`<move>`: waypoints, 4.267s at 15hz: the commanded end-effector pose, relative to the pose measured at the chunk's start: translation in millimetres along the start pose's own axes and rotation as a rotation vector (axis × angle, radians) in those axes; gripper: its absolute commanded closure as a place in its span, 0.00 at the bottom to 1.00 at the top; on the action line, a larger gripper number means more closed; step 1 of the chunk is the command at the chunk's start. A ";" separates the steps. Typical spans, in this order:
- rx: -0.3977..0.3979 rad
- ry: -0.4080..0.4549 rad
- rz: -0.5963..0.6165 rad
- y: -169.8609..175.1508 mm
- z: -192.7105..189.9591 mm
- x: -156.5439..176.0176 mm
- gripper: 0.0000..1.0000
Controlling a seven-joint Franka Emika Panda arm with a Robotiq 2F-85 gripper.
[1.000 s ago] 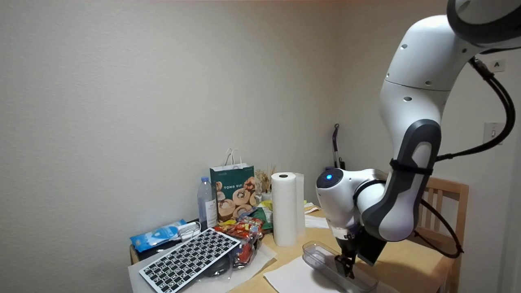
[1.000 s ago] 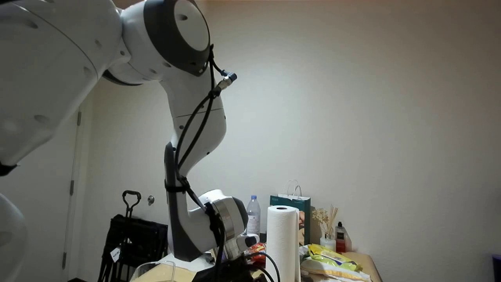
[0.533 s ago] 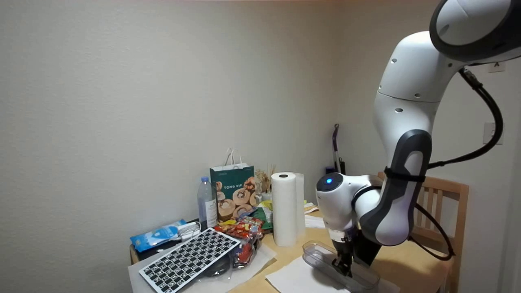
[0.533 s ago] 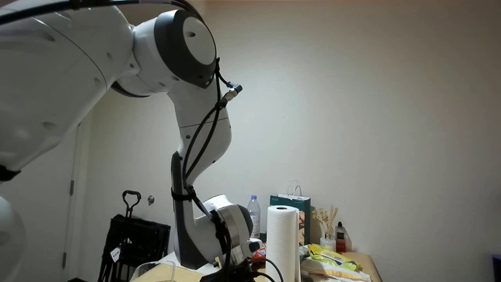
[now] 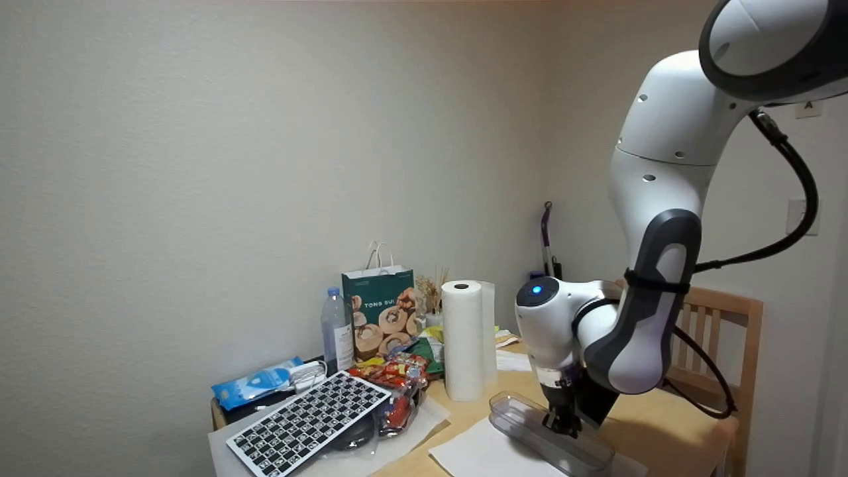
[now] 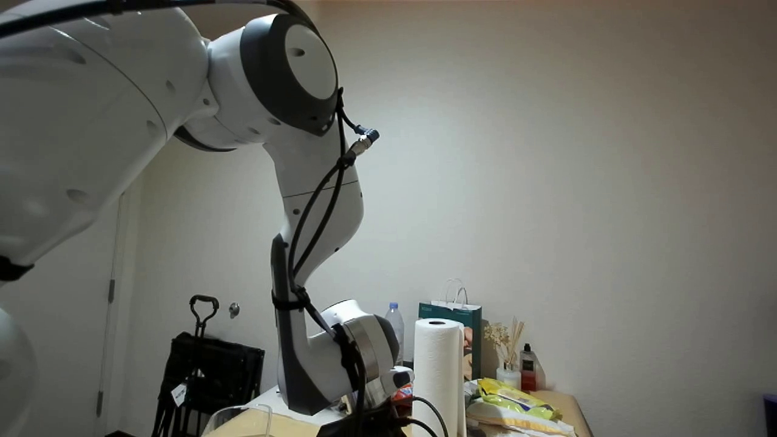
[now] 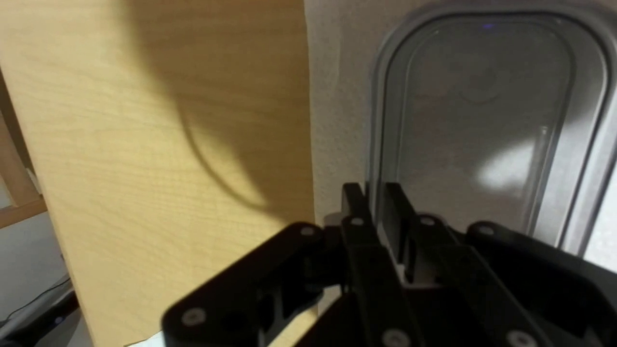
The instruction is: Move the clear bowl on the left to the left and the bowl on the right to the right
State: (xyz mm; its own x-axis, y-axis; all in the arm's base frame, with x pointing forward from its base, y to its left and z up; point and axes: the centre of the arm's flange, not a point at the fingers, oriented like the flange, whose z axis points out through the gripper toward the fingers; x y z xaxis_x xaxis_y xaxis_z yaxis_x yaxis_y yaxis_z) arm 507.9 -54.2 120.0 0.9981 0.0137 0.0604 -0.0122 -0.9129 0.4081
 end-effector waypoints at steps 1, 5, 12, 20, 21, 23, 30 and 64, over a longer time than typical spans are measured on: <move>0.024 -0.023 -0.017 9.6 5.9 2.7 0.97; -0.003 -0.036 0.040 37.9 -11.8 2.1 0.97; -0.100 -0.086 0.150 113.3 -8.9 -19.7 0.99; -0.129 -0.154 0.174 122.3 -7.8 -25.4 0.99; -0.117 -0.155 0.168 117.2 -5.4 -23.3 0.99; -0.093 -0.139 0.138 99.9 3.0 -16.6 0.99; 0.008 -0.167 0.071 60.2 12.2 13.7 0.99; -0.221 -0.187 0.008 177.9 7.6 -11.3 0.94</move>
State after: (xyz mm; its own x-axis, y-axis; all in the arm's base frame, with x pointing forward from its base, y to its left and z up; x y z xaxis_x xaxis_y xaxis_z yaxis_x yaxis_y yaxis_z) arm 495.0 -219.9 184.9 0.9915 -0.0875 -0.0966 -0.0124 -0.8012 0.5982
